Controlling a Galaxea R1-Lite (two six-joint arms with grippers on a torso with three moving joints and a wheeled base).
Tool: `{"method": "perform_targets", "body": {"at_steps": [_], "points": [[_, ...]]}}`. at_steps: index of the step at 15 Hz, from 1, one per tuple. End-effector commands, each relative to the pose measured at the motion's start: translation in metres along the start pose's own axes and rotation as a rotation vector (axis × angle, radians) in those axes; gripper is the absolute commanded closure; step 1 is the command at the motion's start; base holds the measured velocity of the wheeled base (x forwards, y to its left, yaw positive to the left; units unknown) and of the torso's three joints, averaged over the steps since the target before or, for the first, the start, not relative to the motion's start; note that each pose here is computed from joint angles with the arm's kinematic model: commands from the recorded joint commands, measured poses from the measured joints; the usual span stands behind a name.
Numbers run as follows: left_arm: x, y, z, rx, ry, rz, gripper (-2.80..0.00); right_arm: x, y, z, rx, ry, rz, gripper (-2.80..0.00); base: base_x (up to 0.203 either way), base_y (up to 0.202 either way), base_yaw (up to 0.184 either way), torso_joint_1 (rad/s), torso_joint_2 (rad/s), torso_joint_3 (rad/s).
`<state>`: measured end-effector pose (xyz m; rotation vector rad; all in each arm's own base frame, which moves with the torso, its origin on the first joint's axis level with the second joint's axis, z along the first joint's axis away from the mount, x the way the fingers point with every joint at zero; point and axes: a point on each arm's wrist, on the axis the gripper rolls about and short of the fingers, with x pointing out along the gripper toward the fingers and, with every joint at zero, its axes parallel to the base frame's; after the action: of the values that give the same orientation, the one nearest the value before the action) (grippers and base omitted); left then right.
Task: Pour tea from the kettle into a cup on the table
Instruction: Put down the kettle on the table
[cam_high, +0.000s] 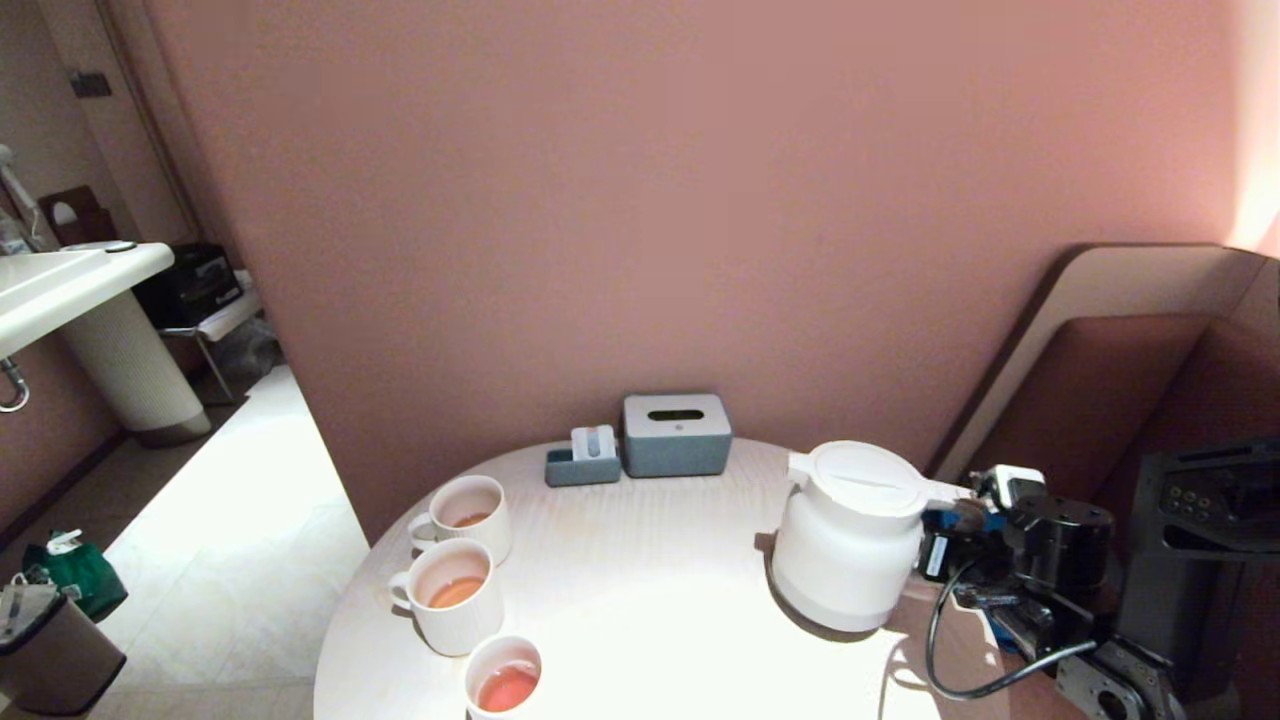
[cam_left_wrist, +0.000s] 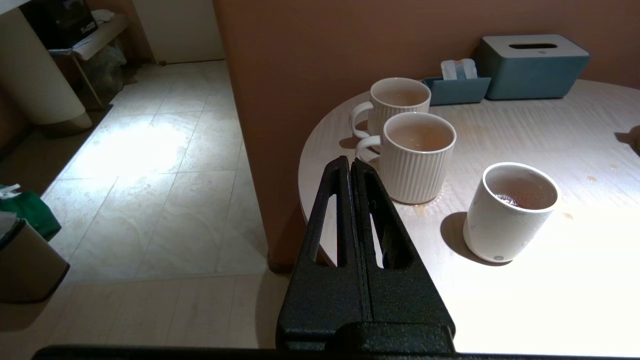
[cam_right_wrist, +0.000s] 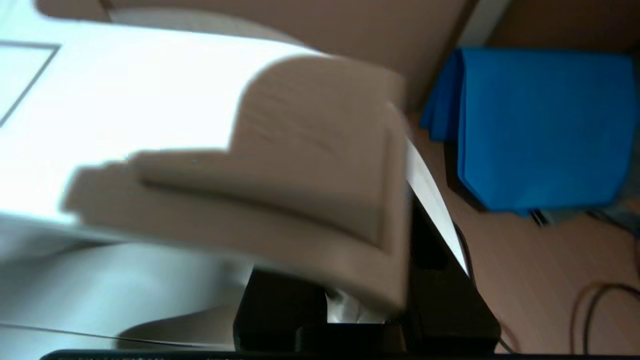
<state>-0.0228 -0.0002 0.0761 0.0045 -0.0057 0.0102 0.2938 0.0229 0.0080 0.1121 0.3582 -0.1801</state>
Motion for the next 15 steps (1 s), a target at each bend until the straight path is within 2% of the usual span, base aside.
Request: {"method": "perform_targets", "body": {"at_steps": [1,3,7,10,15], "points": [[0.000,0.000,0.000,0.000,0.001,0.001,0.00,0.001,0.000,-0.003,0.000,-0.013,-0.002,0.00,0.000,0.000,0.000,0.000,0.00,0.000],[0.000,0.000,0.000,0.000,0.001,0.001,0.00,0.005,0.000,-0.004,-0.014,-0.012,-0.004,0.00,0.000,0.000,0.000,0.000,0.00,0.000],[0.000,0.000,0.000,0.000,0.001,0.001,0.00,0.016,-0.001,0.011,-0.074,-0.085,-0.026,0.00,0.000,0.000,0.000,0.000,0.00,0.000],[0.000,0.000,0.000,0.000,0.001,0.001,0.00,0.020,0.001,0.020,-0.089,-0.123,-0.023,0.00,0.000,0.000,0.000,0.000,0.00,0.000],[0.000,0.000,0.000,0.000,0.001,0.001,0.00,0.024,-0.001,0.013,-0.100,-0.097,-0.031,0.00,0.000,0.000,0.000,0.000,0.00,0.000]]}}
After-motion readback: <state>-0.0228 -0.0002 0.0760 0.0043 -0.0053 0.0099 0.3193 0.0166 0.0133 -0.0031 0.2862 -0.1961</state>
